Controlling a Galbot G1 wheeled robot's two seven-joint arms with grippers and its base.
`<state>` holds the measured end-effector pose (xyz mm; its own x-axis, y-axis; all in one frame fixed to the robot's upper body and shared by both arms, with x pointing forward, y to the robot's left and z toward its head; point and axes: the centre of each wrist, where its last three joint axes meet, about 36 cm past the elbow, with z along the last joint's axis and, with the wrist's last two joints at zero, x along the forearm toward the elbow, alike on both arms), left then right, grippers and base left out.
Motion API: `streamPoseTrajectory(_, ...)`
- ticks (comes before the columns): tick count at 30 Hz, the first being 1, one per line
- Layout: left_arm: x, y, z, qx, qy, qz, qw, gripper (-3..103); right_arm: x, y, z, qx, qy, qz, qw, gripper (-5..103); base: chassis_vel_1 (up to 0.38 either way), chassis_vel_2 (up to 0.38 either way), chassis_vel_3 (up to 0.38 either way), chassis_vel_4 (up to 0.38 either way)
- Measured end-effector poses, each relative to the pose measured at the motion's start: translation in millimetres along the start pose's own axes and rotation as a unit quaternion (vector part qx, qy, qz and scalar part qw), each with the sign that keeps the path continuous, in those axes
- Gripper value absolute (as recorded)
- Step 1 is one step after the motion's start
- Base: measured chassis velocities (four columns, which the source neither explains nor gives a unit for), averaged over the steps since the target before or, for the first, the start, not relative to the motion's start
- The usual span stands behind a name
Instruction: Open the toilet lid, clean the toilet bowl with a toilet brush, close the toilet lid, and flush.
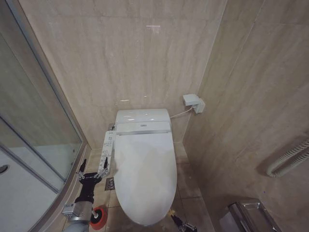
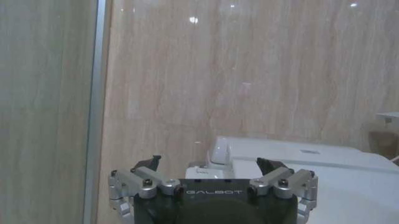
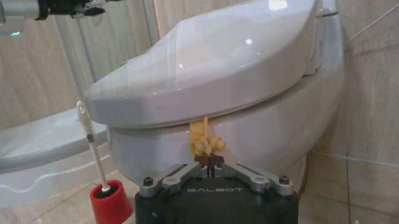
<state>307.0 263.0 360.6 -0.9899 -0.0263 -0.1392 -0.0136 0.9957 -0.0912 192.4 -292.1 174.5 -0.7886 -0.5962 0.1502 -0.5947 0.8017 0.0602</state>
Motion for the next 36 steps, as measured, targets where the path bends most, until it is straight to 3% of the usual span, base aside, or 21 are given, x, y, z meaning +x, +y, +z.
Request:
streamPoseTrajectory(18,-6.8,1.9,1.1,-0.003,-0.003,-0.003,1.0,100,17.5,11.7,-17.4,-0.007,-0.02,-0.009,1.0,0,0.0,0.0,0.0,0.0)
streamPoseTrajectory(36,-31.0,17.2,-5.6,-0.004,-0.019,-0.023,0.9995,100,16.5,30.7,-47.4,-0.021,-0.067,-0.01,0.997,0,0.0,0.0,0.0,0.0)
